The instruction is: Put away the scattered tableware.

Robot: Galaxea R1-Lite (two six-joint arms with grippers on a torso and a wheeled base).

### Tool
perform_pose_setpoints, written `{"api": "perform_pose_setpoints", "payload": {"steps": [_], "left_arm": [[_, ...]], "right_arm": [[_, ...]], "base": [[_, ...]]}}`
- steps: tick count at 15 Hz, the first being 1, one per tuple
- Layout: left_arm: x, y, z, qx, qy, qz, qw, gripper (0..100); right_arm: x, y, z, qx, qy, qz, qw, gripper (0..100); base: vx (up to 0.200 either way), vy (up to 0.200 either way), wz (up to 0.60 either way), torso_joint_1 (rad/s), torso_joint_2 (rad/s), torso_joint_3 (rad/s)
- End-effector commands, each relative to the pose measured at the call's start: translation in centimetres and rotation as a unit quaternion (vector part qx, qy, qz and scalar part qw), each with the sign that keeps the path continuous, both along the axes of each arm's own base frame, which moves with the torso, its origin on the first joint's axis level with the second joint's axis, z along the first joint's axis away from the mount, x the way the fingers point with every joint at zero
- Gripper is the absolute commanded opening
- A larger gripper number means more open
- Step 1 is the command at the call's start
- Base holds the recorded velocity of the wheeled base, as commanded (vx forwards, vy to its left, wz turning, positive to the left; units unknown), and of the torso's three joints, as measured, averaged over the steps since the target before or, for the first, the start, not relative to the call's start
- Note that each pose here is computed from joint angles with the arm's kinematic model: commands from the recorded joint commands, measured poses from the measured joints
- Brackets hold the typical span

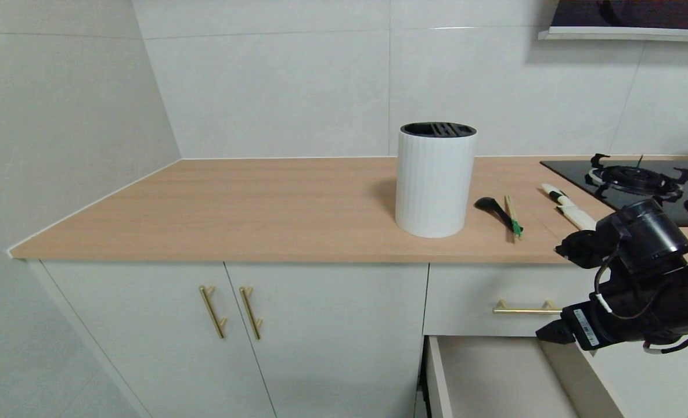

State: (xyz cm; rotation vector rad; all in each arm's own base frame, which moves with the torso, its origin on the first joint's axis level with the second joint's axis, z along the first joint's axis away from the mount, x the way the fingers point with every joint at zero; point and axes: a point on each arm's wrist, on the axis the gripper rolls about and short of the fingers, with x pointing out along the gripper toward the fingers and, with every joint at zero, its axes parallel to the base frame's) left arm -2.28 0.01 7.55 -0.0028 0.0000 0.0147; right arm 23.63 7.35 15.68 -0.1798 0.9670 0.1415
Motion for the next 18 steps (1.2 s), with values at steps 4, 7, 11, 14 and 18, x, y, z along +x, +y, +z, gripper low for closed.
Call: {"api": "perform_pose_setpoints", "payload": {"steps": [4, 7, 11, 14, 18], "left_arm": [[0.0, 0.0, 0.0, 0.000, 0.000, 0.000, 1.0000, 100], [0.0, 0.0, 0.0, 0.000, 0.000, 0.000, 1.0000, 100], [0.0, 0.0, 0.0, 0.000, 0.000, 0.000, 1.0000, 100], [0.0, 0.0, 0.0, 0.000, 0.000, 0.000, 1.0000, 100], [0.0, 0.0, 0.0, 0.000, 0.000, 0.000, 1.0000, 100]], "right_arm": [[0.0, 0.0, 0.0, 0.000, -0.001, 0.000, 1.000, 100], [0.0, 0.0, 0.3, 0.004, -0.013, 0.001, 1.000, 100], [2.1, 0.7, 2.6, 0.018, -0.095, -0.009, 0.995, 100], [6.8, 2.8, 6.2, 0.091, -0.129, -0.069, 0.985, 100], [9.8, 4.0, 5.1, 0.118, -0.120, -0.172, 0.971, 100]], "base": [[0.000, 0.000, 0.00, 0.200, -0.49, -0.285], [0.000, 0.000, 0.00, 0.087, -0.19, -0.106], [0.000, 0.000, 0.00, 0.000, 0.00, 0.000], [0.000, 0.000, 0.00, 0.000, 0.00, 0.000], [0.000, 0.000, 0.00, 0.000, 0.00, 0.000]]}}
